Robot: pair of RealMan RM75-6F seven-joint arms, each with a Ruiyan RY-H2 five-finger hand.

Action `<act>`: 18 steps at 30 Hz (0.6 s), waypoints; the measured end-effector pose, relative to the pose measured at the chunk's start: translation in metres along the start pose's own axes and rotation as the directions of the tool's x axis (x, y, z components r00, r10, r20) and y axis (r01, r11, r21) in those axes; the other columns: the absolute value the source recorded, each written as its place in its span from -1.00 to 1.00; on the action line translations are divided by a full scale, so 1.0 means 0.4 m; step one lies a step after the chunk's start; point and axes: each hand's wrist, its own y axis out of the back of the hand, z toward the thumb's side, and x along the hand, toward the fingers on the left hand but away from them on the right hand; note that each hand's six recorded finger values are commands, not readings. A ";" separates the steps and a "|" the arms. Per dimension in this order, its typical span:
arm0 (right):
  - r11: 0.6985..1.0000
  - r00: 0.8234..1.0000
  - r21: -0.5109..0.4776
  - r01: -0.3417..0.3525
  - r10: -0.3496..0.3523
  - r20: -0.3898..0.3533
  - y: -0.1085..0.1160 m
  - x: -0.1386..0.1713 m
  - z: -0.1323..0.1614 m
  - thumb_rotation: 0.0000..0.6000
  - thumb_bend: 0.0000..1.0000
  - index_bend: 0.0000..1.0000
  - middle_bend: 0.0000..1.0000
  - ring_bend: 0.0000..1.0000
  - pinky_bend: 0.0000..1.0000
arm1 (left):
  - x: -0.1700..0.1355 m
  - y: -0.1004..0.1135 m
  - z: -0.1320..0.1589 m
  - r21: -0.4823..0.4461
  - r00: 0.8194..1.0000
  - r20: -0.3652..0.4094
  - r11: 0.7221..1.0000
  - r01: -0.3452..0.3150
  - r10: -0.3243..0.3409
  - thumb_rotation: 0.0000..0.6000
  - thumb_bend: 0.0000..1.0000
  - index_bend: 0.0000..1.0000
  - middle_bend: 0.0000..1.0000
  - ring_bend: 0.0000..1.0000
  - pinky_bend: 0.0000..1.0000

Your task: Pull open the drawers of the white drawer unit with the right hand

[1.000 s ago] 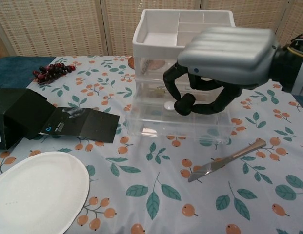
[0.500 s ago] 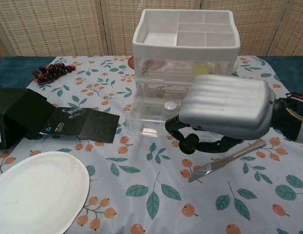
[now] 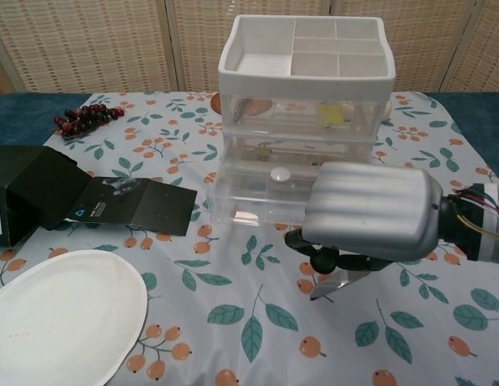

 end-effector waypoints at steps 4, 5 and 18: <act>1.000 1.000 0.005 -0.008 0.008 0.006 -0.007 -0.002 -0.001 1.00 -0.21 -0.29 0.96 1.00 1.00 | -0.001 0.001 -0.001 0.000 1.000 -0.001 1.000 -0.002 0.002 1.00 -0.41 -0.71 -1.00 -0.91 -0.86; 1.000 1.000 0.008 -0.012 0.012 0.008 -0.010 -0.002 -0.001 1.00 -0.21 -0.33 0.96 1.00 1.00 | 0.000 0.001 -0.001 0.000 1.000 -0.001 1.000 -0.002 0.002 1.00 -0.41 -0.71 -1.00 -0.91 -0.86; 0.999 0.996 0.004 0.049 -0.050 0.071 0.023 0.019 -0.032 1.00 -0.21 -0.49 0.91 1.00 1.00 | 0.005 0.008 0.002 0.006 1.000 0.005 1.000 -0.007 0.007 1.00 -0.41 -0.71 -1.00 -0.91 -0.86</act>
